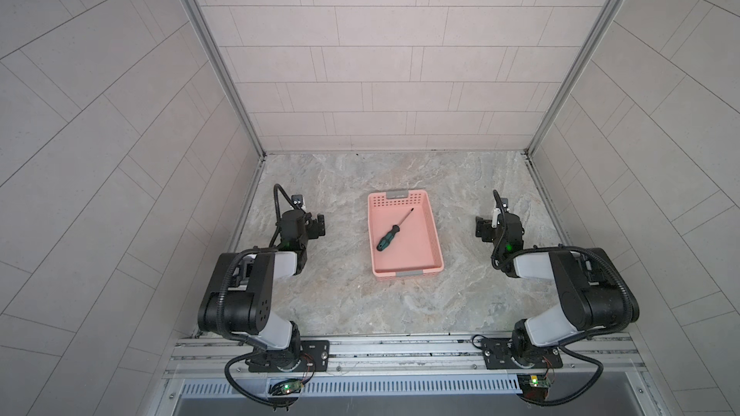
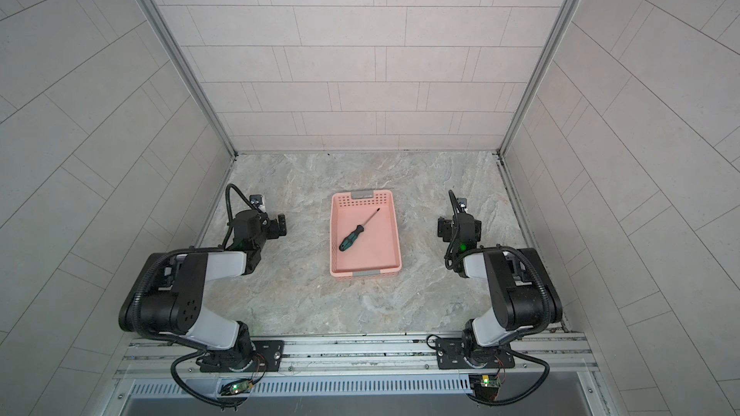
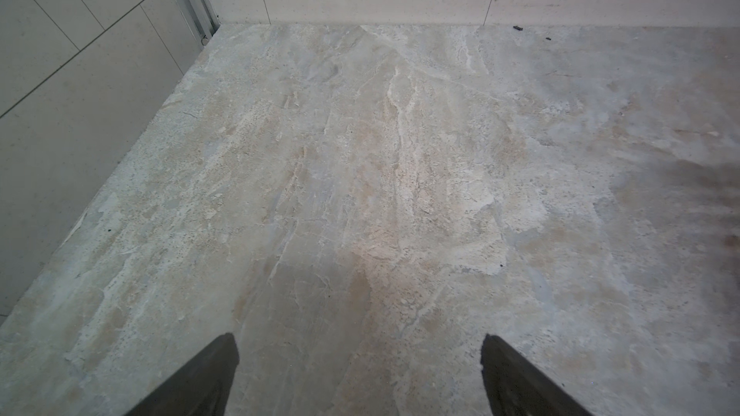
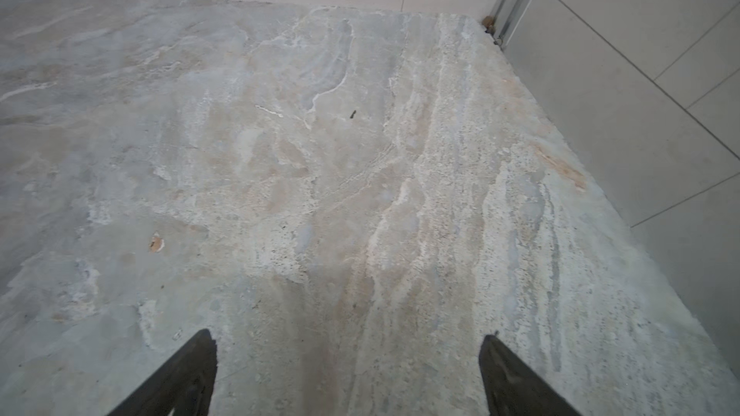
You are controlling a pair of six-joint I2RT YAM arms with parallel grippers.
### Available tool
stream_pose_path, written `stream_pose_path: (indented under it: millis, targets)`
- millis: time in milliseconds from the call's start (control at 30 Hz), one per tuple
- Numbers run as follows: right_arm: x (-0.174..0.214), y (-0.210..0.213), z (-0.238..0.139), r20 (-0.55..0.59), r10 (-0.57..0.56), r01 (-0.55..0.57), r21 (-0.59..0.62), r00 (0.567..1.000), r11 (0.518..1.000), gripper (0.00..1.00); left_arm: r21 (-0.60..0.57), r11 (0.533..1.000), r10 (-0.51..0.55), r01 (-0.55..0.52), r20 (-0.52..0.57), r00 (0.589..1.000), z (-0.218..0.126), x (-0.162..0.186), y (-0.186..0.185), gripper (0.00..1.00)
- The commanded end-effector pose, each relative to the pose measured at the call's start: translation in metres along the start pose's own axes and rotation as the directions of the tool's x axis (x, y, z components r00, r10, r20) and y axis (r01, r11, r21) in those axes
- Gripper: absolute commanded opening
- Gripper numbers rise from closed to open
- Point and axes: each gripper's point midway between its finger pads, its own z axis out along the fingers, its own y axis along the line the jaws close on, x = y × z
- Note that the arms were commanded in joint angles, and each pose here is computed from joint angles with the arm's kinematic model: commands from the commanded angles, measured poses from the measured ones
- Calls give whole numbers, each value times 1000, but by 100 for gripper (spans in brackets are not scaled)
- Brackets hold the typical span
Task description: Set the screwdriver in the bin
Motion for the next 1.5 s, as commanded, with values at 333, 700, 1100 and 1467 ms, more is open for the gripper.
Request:
stream_pose_path:
  millis: [333, 700, 1100, 1467]
  targets:
    - [-17, 3, -1, 50, -23, 24, -12, 998, 1000, 100, 1, 1000, -3, 3, 30, 1000, 2, -10, -1, 100]
    - [-17, 4, -2, 51, -34, 35, -5, 998, 999, 100, 2, 1000, -1, 1, 29, 1000, 2, -10, -2, 100]
    - [-17, 2, -2, 52, -30, 30, -2, 998, 1000, 100, 2, 1000, -1, 1, 33, 999, 1, -10, -2, 100]
    - [-18, 4, -3, 59, -36, 36, -2, 998, 999, 100, 1, 1000, 2, -2, 35, 999, 1, -11, -3, 100]
